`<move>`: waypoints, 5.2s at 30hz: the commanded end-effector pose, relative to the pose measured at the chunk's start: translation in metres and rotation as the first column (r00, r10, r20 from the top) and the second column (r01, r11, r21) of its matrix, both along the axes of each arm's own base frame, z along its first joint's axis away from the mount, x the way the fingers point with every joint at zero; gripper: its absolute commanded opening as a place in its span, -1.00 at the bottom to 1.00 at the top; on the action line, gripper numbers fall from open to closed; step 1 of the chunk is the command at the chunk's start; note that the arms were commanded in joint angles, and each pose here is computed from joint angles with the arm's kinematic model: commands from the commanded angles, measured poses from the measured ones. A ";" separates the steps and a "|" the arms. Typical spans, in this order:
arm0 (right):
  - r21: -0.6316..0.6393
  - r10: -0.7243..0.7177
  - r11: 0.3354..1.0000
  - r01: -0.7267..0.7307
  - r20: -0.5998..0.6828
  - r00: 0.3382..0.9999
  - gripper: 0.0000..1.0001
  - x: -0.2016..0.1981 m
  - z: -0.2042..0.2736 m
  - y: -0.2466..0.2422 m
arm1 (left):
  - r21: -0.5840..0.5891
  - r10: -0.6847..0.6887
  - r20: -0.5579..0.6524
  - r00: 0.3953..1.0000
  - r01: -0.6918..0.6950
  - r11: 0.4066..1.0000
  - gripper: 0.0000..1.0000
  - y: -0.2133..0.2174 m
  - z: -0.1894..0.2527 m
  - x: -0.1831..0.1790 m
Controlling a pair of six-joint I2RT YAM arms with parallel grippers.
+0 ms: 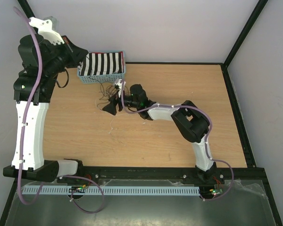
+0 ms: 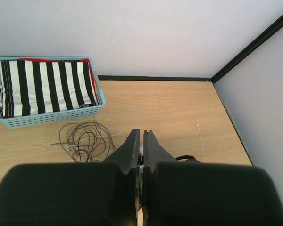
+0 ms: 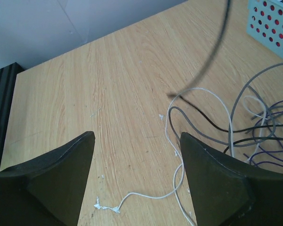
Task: Zip-tie the wires
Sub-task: Pick up the cable at the center of the board.
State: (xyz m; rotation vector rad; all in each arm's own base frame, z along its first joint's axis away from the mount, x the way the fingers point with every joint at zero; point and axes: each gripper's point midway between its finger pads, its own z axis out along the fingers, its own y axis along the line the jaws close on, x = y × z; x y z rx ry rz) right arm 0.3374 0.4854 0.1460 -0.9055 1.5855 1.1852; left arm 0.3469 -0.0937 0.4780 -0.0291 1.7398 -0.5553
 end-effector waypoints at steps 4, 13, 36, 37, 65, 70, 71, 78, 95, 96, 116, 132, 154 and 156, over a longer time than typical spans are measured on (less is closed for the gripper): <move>-0.018 0.008 1.000 -0.007 0.041 0.999 0.64 0.007 0.016 -0.006 | -0.001 0.003 0.039 0.999 -0.003 1.000 -1.00 0.005 0.011 -0.008; 0.000 -0.076 0.997 0.076 0.083 0.994 0.90 0.042 0.019 0.009 | -0.008 0.000 0.041 0.999 0.000 1.000 -1.00 0.006 0.013 -0.011; 0.160 -0.101 0.985 0.063 0.240 0.966 -1.00 0.079 0.175 0.031 | -0.074 0.120 0.016 0.993 -0.119 0.990 -1.00 0.049 0.001 -0.036; 0.174 -0.111 0.982 0.067 0.256 0.960 -1.00 0.080 0.188 0.028 | -0.077 0.130 0.009 0.992 -0.129 0.989 -1.00 0.051 -0.002 -0.037; 0.429 -0.184 0.903 0.015 0.354 0.917 -1.00 0.033 0.364 -0.059 | -0.125 0.163 -0.037 0.986 -0.166 0.978 -1.00 0.061 -0.018 -0.043; 0.521 -0.219 0.853 -0.009 0.374 0.901 -1.00 0.042 0.395 -0.059 | -0.124 0.177 -0.048 0.983 -0.182 0.976 -1.00 0.063 -0.024 -0.043; 0.544 -0.218 0.839 -0.026 0.380 0.899 -1.00 0.041 0.401 -0.060 | -0.125 0.178 -0.051 0.983 -0.183 0.975 -1.00 0.063 -0.025 -0.043; 0.644 -0.198 0.757 -0.108 0.384 0.902 -1.00 0.038 0.426 -0.068 | -0.127 0.184 -0.051 0.982 -0.189 0.974 -1.00 0.065 -0.024 -0.041; 0.284 -0.164 0.953 0.102 0.205 0.965 -1.00 0.062 0.266 -0.068 | -0.136 0.177 0.014 0.984 -0.174 0.975 -1.00 0.065 0.005 -0.047; 0.256 -0.151 0.961 0.101 0.183 0.972 -1.00 0.059 0.249 -0.068 | -0.139 0.176 0.027 0.984 -0.171 0.976 -1.00 0.065 0.011 -0.048; -0.227 -0.288 0.918 0.325 0.180 0.941 0.58 0.069 0.110 -0.131 | -0.153 0.290 0.207 0.934 -0.262 0.953 -1.00 0.088 0.085 -0.073; -0.176 0.092 0.984 -0.019 0.418 0.904 0.99 0.007 0.018 -0.047 | -0.194 0.178 0.218 0.959 -0.137 0.971 -1.00 0.064 0.098 -0.084; -0.178 0.159 0.978 -0.105 0.323 0.933 -0.12 0.015 -0.035 0.024 | -0.211 0.116 0.221 0.968 -0.068 0.975 -1.00 0.053 0.105 -0.087; -0.190 0.158 0.976 -0.104 0.296 0.942 -0.64 0.011 -0.022 0.019 | -0.208 0.108 0.225 0.968 -0.061 0.976 -1.00 0.052 0.107 -0.087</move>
